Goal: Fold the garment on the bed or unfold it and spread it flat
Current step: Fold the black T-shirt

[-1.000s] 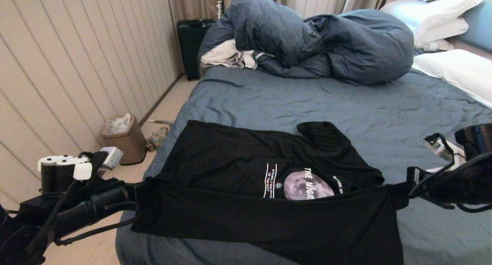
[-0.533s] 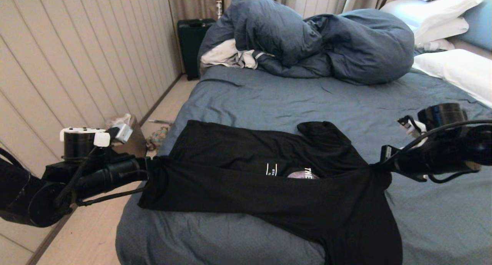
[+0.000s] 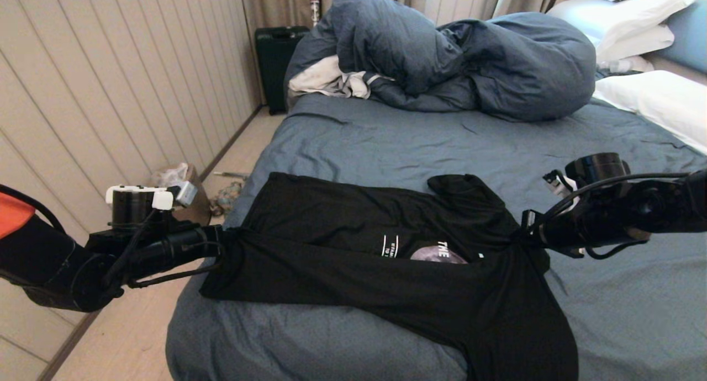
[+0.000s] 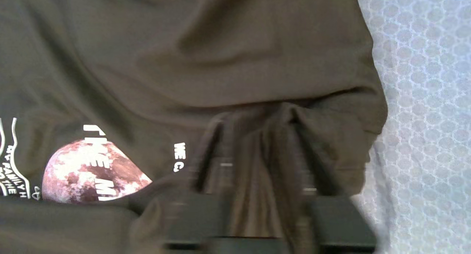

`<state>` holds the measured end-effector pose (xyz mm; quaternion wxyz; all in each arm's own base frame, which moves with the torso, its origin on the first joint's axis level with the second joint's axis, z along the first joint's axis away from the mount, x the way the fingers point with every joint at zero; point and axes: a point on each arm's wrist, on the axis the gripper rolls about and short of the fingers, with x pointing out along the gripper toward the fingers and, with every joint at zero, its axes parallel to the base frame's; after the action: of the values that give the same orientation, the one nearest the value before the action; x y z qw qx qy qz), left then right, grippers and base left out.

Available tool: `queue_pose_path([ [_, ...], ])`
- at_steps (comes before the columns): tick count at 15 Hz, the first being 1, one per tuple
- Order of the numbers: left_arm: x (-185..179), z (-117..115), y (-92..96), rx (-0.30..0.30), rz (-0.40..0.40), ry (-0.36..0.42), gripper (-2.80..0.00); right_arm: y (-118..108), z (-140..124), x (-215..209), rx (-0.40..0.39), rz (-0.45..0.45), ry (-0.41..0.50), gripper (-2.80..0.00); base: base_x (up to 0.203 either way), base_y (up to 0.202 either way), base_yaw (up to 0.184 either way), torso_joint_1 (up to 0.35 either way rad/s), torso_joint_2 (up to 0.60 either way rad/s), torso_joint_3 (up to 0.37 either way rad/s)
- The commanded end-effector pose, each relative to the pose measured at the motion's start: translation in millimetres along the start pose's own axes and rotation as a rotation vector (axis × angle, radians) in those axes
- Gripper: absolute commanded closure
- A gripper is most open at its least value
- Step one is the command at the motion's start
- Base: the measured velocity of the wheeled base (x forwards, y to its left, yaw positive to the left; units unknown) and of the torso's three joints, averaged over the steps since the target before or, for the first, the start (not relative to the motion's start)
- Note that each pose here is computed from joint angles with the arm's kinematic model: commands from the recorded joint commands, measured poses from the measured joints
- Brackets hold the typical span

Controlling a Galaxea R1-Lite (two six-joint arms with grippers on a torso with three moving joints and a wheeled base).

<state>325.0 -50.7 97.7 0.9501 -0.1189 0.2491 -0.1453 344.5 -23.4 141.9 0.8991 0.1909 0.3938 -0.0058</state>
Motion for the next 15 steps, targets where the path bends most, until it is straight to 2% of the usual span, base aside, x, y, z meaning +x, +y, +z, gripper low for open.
queue_pose_path([
  [1, -2.2, 3.5, -0.7, -0.021, -0.002, -0.017, -2.8, -0.5, -1.4, -0.6, 0.002, 0.0, 0.005, -2.8, 0.0, 0.0, 0.0, 0.0, 0.0, 0.0],
  [7, -39.7, -4.9, 4.5, -0.03, 0.026, -0.055, -2.8, -1.0, -11.9, -42.9, 0.001, 0.006, -0.043, -2.8, 0.0, 0.0, 0.0, 0.0, 0.0, 0.0],
  [10, -53.8, -20.0, 11.9, -0.046, 0.052, -0.038, -2.8, -9.9, -21.4, -64.6, 0.017, -0.012, -0.066, -2.8, 0.0, 0.0, 0.0, 0.0, 0.0, 0.0],
  [12, -54.7, -26.3, 15.6, -0.043, 0.054, -0.045, -2.8, -21.6, -30.2, -67.5, 0.006, -0.04, -0.051, -2.8, 0.0, 0.0, 0.0, 0.0, 0.0, 0.0],
  [15, -57.5, -29.6, 15.3, -0.044, 0.053, -0.04, -2.8, -27.5, -38.2, -69.5, 0.013, -0.051, -0.034, -2.8, 0.0, 0.0, 0.0, 0.0, 0.0, 0.0],
])
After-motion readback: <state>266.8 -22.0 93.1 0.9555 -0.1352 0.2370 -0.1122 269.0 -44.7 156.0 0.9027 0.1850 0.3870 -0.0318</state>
